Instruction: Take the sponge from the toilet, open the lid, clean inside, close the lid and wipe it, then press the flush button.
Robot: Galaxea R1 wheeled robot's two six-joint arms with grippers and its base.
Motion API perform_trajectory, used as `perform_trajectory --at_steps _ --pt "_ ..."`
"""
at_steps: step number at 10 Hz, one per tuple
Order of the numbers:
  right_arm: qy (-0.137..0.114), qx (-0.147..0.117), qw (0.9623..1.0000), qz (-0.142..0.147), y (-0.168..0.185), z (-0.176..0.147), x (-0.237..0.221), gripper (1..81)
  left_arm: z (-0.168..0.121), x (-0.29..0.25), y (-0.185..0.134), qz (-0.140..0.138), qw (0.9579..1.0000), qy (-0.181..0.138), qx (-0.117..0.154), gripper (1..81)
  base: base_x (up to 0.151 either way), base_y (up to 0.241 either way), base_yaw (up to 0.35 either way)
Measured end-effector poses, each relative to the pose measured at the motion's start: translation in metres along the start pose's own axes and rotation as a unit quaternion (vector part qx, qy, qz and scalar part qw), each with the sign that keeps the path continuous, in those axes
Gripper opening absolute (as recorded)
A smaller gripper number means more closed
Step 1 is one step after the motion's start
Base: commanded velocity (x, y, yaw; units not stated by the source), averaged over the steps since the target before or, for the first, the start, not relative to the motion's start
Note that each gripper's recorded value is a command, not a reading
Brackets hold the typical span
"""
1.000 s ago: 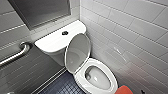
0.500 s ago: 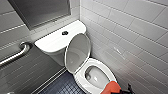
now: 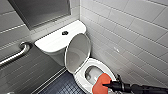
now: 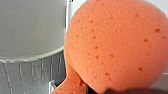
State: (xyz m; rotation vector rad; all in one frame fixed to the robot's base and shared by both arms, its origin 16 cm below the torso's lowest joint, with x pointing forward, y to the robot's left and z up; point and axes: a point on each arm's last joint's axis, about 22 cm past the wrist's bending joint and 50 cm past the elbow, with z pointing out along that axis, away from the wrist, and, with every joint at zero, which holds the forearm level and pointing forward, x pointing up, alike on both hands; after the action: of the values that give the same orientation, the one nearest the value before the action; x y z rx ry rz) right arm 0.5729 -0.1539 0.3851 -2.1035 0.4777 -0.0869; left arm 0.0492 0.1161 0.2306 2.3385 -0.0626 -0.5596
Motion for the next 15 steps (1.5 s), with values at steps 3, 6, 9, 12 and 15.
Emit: perform_trajectory --at_steps 3,6,9,12,15 --pt "-0.017 -0.018 0.9996 -0.012 0.004 0.037 0.013 1.0 0.0 0.0 0.0 0.0 1.0 0.0 0.0 81.1 0.0 0.0 0.0" --pt "-0.03 -0.042 0.9976 -0.046 -0.01 0.072 0.052 1.0 -0.004 -0.001 -0.007 0.0 1.0 -0.001 0.006 81.1 0.0 0.0 0.0" --pt "-0.02 -0.062 0.9937 -0.09 -0.044 0.087 0.111 1.0 -0.004 -0.001 -0.007 0.0 1.0 0.0 0.005 81.1 0.0 0.0 0.0" --pt "-0.018 -0.097 0.9902 -0.099 -0.034 0.1 0.132 1.0 -0.004 0.001 -0.007 0.0 1.0 0.0 0.005 81.1 0.0 0.0 0.0" --pt "0.0 -0.122 0.9854 -0.119 -0.037 0.132 0.154 1.0 -0.004 0.001 -0.007 0.0 1.0 0.001 0.005 81.1 0.0 0.0 0.0"
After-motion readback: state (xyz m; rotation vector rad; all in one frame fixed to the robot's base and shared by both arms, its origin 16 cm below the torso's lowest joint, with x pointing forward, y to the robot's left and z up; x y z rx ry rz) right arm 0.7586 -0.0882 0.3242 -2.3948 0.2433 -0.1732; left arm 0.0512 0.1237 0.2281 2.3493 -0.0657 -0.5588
